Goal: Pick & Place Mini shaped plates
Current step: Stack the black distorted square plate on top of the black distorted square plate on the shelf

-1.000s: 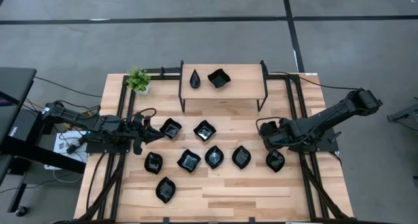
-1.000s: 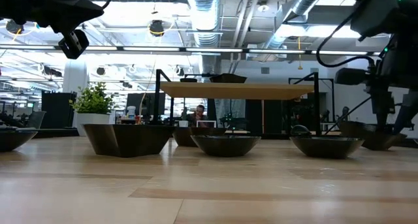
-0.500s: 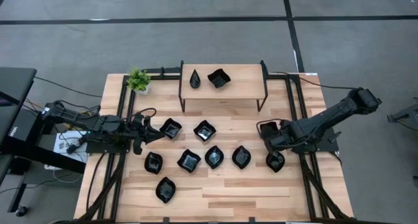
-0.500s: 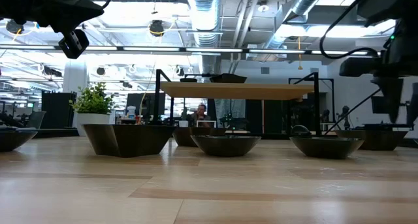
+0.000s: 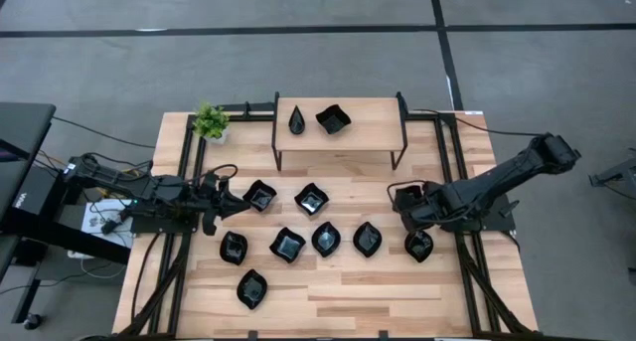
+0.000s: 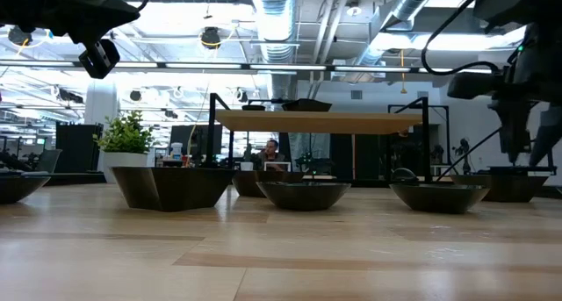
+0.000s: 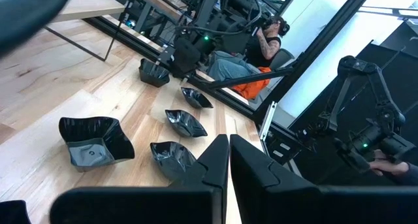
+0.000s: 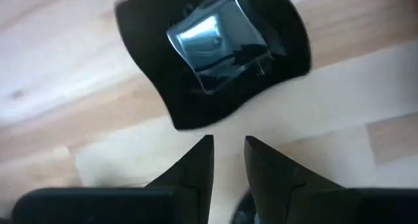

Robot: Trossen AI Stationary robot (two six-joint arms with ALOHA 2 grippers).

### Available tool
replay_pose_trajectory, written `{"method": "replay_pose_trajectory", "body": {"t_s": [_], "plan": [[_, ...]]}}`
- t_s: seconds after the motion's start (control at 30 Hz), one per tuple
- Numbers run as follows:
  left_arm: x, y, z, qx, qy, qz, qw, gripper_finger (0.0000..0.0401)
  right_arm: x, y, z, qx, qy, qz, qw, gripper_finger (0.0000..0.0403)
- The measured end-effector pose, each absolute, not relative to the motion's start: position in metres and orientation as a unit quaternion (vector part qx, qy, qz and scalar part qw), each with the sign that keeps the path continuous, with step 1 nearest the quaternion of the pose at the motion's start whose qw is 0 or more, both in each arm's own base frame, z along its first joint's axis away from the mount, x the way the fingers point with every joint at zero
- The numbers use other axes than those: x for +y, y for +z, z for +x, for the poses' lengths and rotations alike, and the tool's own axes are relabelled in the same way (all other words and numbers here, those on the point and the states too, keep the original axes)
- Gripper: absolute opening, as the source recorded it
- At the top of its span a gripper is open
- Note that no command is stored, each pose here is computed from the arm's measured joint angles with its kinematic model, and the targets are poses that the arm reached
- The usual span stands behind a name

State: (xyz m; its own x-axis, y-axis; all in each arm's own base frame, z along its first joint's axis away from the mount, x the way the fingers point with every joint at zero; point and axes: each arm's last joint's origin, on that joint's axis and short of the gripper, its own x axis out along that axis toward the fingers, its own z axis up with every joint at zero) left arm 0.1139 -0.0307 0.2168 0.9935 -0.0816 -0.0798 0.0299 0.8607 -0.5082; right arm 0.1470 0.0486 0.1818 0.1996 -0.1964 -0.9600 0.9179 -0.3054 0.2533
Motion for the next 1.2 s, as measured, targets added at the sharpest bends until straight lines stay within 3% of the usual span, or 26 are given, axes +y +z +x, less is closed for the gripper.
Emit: {"method": "replay_pose_trajectory", "body": {"t_s": [0.6,0.77,1.2], "plan": [[-0.031,0.218,0.114,0.044,-0.030,-0.264,0.963,0.0016,0.028,0.191,0.134,0.300,-0.578,0.558,0.515,0.0082],[-0.031,0.218,0.114,0.044,-0.030,-0.264,0.963,0.0016,0.024,0.191,0.136,0.274,-0.593,0.594,0.469,0.0082],[-0.031,0.219,0.114,0.039,-0.032,-0.266,0.963,0.0016,0.010,0.192,0.133,0.243,-0.631,0.615,0.406,0.0082]]}}
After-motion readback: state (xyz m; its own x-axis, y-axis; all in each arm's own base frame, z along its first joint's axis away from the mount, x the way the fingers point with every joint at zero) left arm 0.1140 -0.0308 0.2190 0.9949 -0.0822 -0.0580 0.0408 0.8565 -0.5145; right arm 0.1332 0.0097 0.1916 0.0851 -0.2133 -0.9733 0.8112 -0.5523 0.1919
